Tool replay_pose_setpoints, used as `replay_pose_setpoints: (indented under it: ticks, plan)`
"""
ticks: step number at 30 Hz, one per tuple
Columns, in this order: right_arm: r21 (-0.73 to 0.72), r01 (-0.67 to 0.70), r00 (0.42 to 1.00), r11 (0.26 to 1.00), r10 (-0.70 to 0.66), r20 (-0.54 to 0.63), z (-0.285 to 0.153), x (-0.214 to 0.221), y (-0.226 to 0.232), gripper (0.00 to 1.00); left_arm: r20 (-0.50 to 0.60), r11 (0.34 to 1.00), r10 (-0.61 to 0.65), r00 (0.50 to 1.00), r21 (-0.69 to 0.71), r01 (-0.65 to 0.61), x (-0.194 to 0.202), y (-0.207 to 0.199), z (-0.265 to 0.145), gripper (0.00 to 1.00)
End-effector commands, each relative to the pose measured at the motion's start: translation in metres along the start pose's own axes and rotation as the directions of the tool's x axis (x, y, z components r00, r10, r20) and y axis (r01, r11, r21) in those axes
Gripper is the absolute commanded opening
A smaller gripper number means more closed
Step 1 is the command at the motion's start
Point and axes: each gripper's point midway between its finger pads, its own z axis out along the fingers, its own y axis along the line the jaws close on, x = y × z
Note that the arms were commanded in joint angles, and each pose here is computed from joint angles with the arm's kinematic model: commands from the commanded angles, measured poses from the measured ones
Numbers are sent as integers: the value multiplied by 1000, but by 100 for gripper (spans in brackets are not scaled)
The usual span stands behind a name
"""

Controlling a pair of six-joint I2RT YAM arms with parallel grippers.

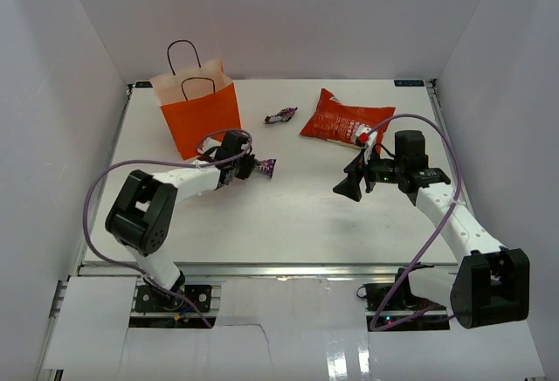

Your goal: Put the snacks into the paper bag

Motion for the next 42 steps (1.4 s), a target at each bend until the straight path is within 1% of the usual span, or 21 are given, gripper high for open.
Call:
replay_pose_setpoints:
  ticks: [1,2,3,5,8,10,11,12,13,16,17,19,20,21,24,27,29,33,39,41,42]
  plan:
    - [-8,17,999,1000,-16,29,-1,-10,-3,83,-19,972,97,995,219,-90,-7,-41,-52,17]
    - [-6,23,999,1000,-23,27,-1,-10,-4,83,-6,942,159,987,301,-150,-10,-54,-77,15]
    - [-6,25,999,1000,-25,26,-1,-10,-4,83,-27,935,192,981,309,-174,-5,-44,-85,15]
    - [-2,21,1000,1000,-21,18,0,-7,-7,83,-24,894,239,971,397,-210,-4,-52,-110,12]
    - [0,14,1000,1000,-14,14,2,-7,-11,83,-21,830,257,966,517,-210,-7,-64,-162,10]
    - [0,9,1000,1000,-9,11,3,-7,-14,83,32,767,243,970,606,-212,-21,-87,-205,8]
    - [4,15,1000,1000,-15,13,2,-10,-15,83,47,761,245,968,609,-223,-25,-90,-216,8]
    - [7,14,1000,1000,-14,11,3,-10,-16,83,80,742,245,966,626,-240,-33,-99,-229,8]
    - [12,13,1000,1000,-13,6,3,-10,-18,83,133,701,216,967,668,-248,-47,-124,-258,8]
    - [7,16,1000,1000,-16,2,5,-11,-20,83,240,682,222,945,655,-327,-69,-152,-282,7]
    - [4,13,1000,1000,-13,-4,4,-10,-20,83,300,673,184,936,656,-342,-88,-172,-305,6]
    - [12,25,1000,1000,-25,0,3,-13,-20,83,392,686,172,904,611,-395,-116,-192,-318,6]
    - [12,26,1000,1000,-26,0,2,-13,-20,83,417,702,147,897,595,-391,-130,-197,-320,6]
    - [12,23,1000,1000,-23,-1,2,-12,-19,83,451,728,106,886,572,-377,-160,-197,-316,6]
    - [6,18,1000,1000,-18,-3,2,-8,-16,83,421,762,-15,907,593,-262,-216,-201,-305,6]
    - [8,21,1000,1000,-21,-2,1,-6,-14,83,348,792,-101,932,596,-136,-249,-199,-275,6]
    - [10,20,1000,1000,-20,-5,0,-3,-13,83,301,806,-140,943,588,-68,-260,-196,-251,6]
    - [25,35,999,999,-35,-6,-2,-3,-13,83,261,831,-136,956,555,-34,-261,-187,-221,6]
    - [15,28,1000,999,-28,-6,0,-2,-14,83,284,860,-134,950,509,-31,-265,-174,-202,10]
    - [10,26,1000,1000,-26,-6,2,-3,-15,83,283,867,-125,951,496,-34,-264,-170,-196,17]
    - [9,25,1000,1000,-25,-6,2,-4,-16,83,282,871,-120,952,490,-36,-264,-168,-193,25]
